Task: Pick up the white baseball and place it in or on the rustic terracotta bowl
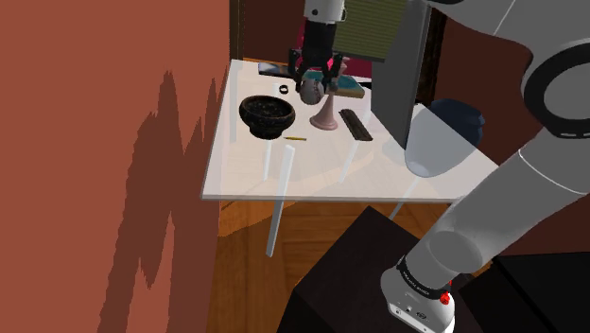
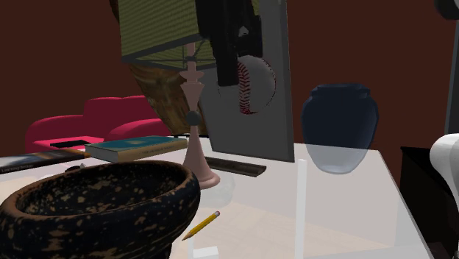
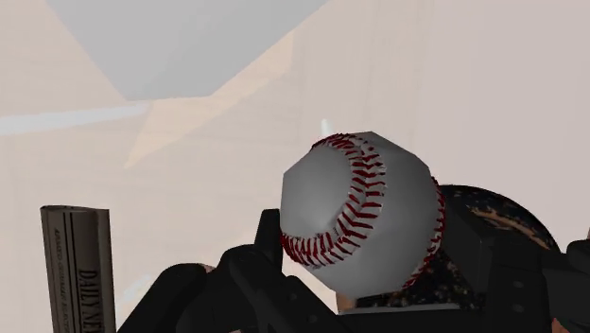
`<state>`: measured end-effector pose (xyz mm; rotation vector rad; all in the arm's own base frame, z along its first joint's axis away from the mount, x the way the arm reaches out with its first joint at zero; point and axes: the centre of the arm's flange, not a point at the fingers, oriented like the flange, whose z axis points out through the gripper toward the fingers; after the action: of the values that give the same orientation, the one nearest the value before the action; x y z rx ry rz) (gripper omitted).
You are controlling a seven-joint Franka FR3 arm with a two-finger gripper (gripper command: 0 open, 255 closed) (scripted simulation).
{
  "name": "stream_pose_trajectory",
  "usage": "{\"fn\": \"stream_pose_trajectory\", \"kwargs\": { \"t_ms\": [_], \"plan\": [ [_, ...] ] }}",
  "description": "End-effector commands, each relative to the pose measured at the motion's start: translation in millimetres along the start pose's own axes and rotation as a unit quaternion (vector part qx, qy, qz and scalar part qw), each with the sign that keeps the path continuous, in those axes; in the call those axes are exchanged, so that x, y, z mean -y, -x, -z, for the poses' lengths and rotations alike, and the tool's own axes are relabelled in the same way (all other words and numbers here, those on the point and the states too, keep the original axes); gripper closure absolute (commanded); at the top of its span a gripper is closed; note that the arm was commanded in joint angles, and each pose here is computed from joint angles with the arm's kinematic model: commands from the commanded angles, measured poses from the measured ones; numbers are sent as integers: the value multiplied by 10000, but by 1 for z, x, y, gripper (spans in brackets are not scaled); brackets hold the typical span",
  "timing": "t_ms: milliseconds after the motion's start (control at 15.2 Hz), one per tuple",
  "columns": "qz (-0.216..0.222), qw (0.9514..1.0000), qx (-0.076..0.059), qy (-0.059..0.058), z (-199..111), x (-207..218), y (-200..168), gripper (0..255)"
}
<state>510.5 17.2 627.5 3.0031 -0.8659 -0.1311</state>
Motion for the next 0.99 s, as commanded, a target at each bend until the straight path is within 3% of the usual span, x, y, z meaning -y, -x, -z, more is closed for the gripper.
{"fn": "stream_pose_trajectory", "kwargs": {
  "t_ms": [0, 660, 924],
  "plan": [
    [-7, 10000, 8, 2, 2, 13, -23, 255],
    [-7, 10000, 8, 2, 16, 86, -131, 255],
    [-7, 10000, 8, 2, -5, 86, -132, 255]
  ]
}}
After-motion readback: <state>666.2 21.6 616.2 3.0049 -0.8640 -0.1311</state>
